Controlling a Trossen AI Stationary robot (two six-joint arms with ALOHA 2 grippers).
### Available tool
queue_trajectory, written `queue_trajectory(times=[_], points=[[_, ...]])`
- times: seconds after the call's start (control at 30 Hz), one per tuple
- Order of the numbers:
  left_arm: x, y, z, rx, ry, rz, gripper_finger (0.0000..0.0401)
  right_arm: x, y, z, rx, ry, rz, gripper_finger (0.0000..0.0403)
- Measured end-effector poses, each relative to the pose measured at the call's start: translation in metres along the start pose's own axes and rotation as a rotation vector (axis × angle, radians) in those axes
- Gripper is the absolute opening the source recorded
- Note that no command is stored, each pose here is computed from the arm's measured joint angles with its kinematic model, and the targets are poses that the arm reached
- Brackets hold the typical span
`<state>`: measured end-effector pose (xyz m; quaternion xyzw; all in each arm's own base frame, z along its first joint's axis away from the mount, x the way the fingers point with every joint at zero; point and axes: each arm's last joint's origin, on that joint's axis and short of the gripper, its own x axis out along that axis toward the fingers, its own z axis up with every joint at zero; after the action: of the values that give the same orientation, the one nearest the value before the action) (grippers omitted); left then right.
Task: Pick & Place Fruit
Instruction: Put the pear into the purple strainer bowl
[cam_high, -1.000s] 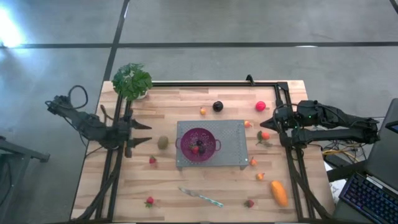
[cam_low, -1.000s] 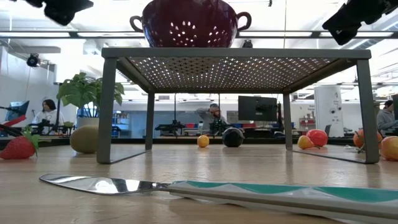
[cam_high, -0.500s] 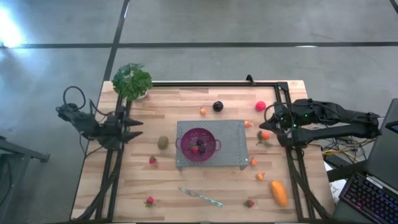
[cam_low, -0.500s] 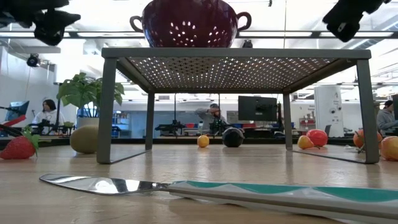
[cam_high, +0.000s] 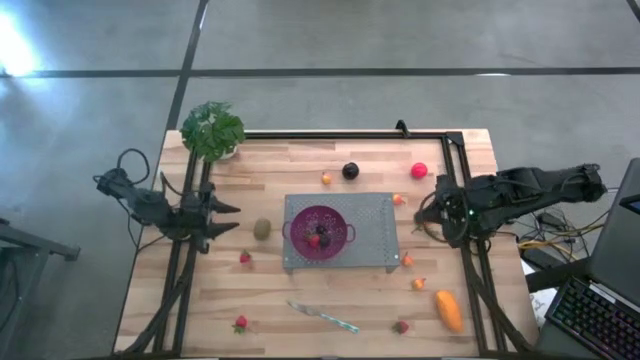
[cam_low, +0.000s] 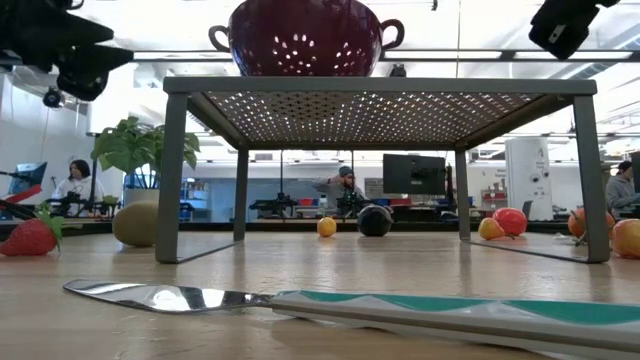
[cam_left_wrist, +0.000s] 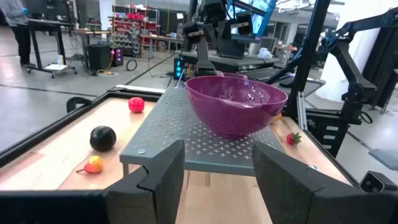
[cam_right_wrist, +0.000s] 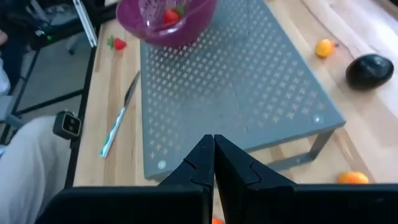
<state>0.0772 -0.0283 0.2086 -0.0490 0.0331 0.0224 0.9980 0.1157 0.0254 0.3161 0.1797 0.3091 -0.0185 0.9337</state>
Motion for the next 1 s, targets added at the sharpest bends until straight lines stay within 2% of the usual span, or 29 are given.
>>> queue_trajectory(times=[0.23, 0.57, 0.87, 1.0], points=[[0.004, -0.001, -0.015, -0.007, 0.039, 0.005, 0.0193, -0.001, 0.02, -0.001, 0.048, 0.074, 0.002, 0.0008], [0.005, 0.0, -0.019, 0.0, 0.048, 0.023, 0.0193, 0.007, 0.049, -0.012, 0.095, 0.193, -0.052, 0.0008], [0.005, 0.0, -0.019, 0.002, 0.05, 0.023, 0.0193, 0.025, 0.074, -0.039, 0.131, 0.345, -0.127, 0.0008], [0.005, 0.0, -0.019, 0.002, 0.05, 0.023, 0.0193, 0.029, 0.087, -0.052, 0.13, 0.352, -0.166, 0.0008]])
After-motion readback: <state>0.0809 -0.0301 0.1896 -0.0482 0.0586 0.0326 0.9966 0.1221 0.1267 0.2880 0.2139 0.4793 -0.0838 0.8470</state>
